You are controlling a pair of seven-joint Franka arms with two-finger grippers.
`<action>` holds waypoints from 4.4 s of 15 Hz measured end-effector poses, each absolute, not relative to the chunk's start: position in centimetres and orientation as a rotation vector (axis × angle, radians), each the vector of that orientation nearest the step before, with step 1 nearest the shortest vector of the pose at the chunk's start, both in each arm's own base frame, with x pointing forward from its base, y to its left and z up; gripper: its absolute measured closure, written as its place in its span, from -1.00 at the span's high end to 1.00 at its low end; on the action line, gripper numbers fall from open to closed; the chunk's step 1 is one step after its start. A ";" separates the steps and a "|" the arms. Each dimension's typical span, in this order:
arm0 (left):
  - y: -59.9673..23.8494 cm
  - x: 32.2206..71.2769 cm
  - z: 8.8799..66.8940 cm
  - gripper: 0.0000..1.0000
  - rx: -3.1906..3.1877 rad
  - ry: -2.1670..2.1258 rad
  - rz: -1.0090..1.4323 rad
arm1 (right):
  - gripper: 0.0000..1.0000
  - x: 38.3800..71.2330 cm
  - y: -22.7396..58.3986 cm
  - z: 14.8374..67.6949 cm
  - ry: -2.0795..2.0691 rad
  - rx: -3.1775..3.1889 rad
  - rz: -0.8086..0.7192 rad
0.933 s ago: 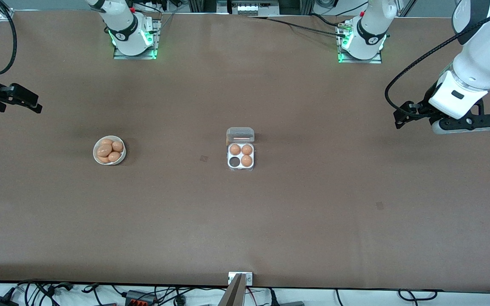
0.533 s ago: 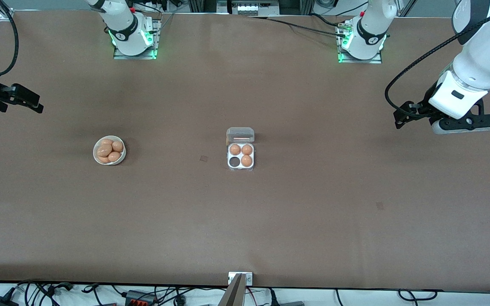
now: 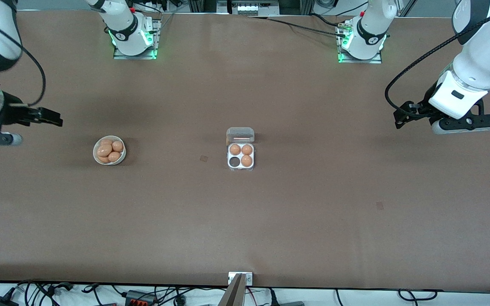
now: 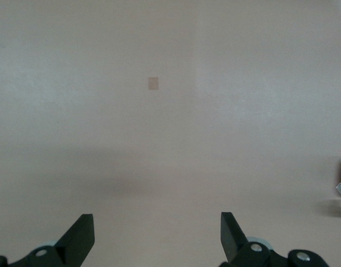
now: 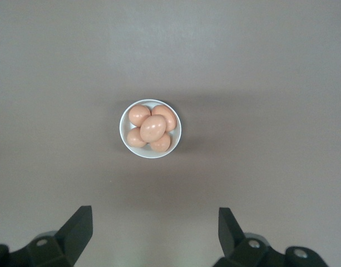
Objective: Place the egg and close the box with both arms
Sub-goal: 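Move the right gripper over the white bowl of eggs, then lower the right gripper and grasp one brown egg from the bowl, then carry the egg with the right gripper to the empty carton slot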
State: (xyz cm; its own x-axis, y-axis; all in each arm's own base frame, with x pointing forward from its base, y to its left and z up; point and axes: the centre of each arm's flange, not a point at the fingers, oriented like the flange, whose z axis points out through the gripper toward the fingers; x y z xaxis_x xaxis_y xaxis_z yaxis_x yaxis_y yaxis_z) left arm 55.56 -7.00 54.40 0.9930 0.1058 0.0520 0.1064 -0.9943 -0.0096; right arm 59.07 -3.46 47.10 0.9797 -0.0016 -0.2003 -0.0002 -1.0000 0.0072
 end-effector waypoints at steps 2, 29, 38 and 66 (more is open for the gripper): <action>-7.0 55.6 54.4 1.00 -3.124 -0.166 -0.080 | 1.00 59.9 -3.4 43.1 0.001 3.105 -0.412; -7.4 55.2 53.9 0.94 -3.119 -0.153 -0.021 | 0.96 60.9 -9.2 21.3 -0.742 3.254 -0.833; -7.4 55.3 53.7 0.44 -3.119 -0.153 -0.016 | 0.58 60.9 -9.1 21.2 -0.760 3.264 -0.838; -7.5 55.3 54.2 -0.95 -3.121 -0.149 -0.031 | -0.07 68.2 4.2 37.2 -0.017 3.397 -0.607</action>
State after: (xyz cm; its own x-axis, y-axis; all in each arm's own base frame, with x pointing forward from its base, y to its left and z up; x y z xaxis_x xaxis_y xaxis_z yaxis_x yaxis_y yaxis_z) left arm 55.34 -7.54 54.23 0.9953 0.0951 0.0205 0.0955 -0.9953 -0.0163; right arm 68.15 4.20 37.15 0.9395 0.0442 -0.3397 -0.0628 -0.9526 -0.2978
